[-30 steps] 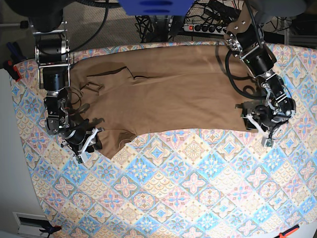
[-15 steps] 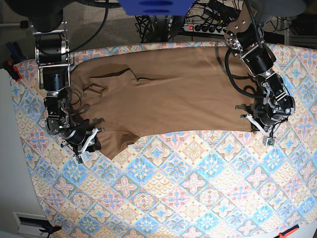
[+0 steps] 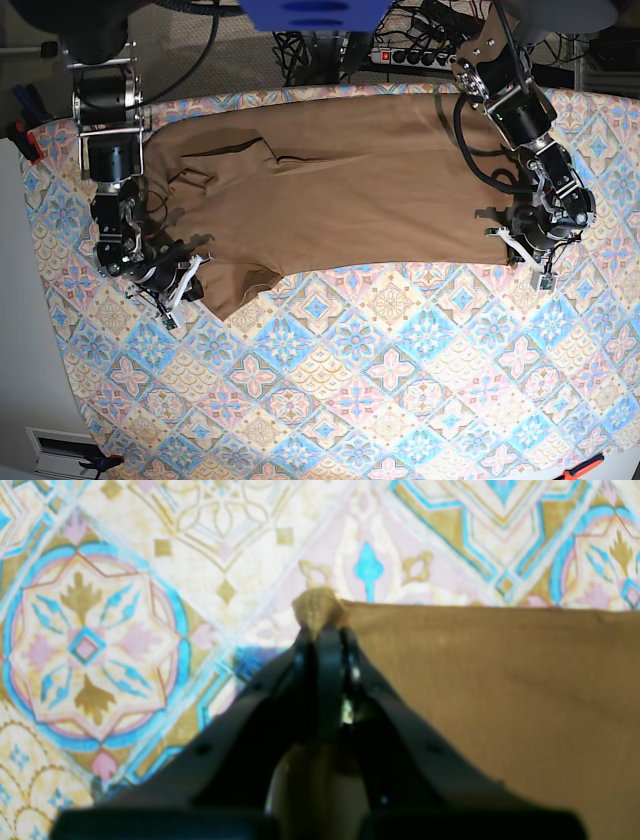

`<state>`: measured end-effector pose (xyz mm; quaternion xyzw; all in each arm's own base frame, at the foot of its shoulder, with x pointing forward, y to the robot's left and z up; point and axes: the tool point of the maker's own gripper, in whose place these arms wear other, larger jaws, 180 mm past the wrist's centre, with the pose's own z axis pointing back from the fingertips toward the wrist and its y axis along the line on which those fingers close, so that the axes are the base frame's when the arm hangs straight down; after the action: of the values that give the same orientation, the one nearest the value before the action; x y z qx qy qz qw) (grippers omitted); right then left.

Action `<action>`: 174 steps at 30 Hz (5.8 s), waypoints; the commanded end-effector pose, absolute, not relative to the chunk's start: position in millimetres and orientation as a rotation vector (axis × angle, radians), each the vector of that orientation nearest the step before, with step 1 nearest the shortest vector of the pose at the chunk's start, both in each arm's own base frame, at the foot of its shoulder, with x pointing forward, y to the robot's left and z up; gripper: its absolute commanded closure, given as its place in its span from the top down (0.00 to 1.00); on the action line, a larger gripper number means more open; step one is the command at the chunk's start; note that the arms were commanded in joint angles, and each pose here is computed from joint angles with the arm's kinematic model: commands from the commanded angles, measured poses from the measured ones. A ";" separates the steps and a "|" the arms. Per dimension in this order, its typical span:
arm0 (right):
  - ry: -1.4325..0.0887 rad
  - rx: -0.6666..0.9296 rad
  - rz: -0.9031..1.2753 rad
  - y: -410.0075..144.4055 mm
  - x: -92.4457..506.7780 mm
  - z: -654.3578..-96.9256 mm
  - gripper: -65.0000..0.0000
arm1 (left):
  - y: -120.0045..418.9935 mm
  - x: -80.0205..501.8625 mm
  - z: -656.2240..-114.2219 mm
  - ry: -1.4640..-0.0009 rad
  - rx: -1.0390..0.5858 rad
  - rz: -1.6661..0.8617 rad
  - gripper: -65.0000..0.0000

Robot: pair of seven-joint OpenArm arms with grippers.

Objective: Layout the t-shirt on the table in an organized manner, then fold the t-shirt properly
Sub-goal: 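Grasp the shirt's side edges with both grippers, then lift the held edges and fold them toward the shirt's collar edge, then lower the folded edge onto the shirt with both grippers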

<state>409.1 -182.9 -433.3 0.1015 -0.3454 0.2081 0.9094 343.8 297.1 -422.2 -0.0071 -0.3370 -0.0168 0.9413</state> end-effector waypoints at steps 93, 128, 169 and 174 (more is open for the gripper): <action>-0.864 -0.038 0.312 -240.8 282.6 -347.2 0.00 | 295.0 254.8 -359.2 -0.728 0.277 -0.198 0.00; -0.786 -0.046 0.244 -246.7 236.1 -364.2 0.00 | 293.4 230.8 -383.8 -0.649 0.247 -0.192 0.00; -0.712 -0.008 0.145 -234.2 182.7 -383.7 0.00 | 294.8 215.4 -372.5 -0.645 0.290 -0.221 0.00; -0.705 -0.006 0.145 -233.4 182.3 -385.3 0.00 | 293.0 207.9 -394.5 -0.595 0.246 -0.201 0.00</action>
<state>178.2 -230.9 -392.0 0.0018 -0.3329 0.0673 0.9406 201.7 287.8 -403.9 0.1092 -0.2782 -0.0973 0.9493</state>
